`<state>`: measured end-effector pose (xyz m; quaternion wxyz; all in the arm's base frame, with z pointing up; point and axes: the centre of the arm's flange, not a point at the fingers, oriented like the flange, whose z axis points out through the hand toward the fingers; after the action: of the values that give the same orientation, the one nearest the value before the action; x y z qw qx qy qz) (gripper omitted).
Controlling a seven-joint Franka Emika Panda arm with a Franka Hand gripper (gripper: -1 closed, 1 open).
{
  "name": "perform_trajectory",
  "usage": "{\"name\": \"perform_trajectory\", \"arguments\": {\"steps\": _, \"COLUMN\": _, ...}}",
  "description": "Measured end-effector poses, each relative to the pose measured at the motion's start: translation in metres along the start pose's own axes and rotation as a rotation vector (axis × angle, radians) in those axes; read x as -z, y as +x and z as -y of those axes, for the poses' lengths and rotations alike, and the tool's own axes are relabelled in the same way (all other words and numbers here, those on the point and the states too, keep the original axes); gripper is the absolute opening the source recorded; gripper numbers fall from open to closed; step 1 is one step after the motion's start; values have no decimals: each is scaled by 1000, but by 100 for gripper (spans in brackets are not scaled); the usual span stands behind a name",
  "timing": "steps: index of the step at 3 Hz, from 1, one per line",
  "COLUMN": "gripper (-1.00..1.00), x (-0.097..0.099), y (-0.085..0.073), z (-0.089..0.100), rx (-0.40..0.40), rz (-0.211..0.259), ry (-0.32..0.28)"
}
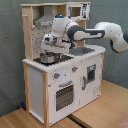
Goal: Play with the kitchen
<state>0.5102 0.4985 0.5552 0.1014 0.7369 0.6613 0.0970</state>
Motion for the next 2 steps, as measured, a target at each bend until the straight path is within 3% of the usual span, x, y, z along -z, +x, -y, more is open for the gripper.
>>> {"name": "perform_trajectory", "arguments": {"steps": 1, "gripper": 100, "x": -25, "y": -3, "z": -10, "rx": 11, "rz": 60, "ry": 16}}
{"name": "perform_trajectory", "arguments": {"steps": 2, "gripper": -100, "x": -25, "y": -3, "z": -10, "rx": 12, "rz": 60, "ry": 16}}
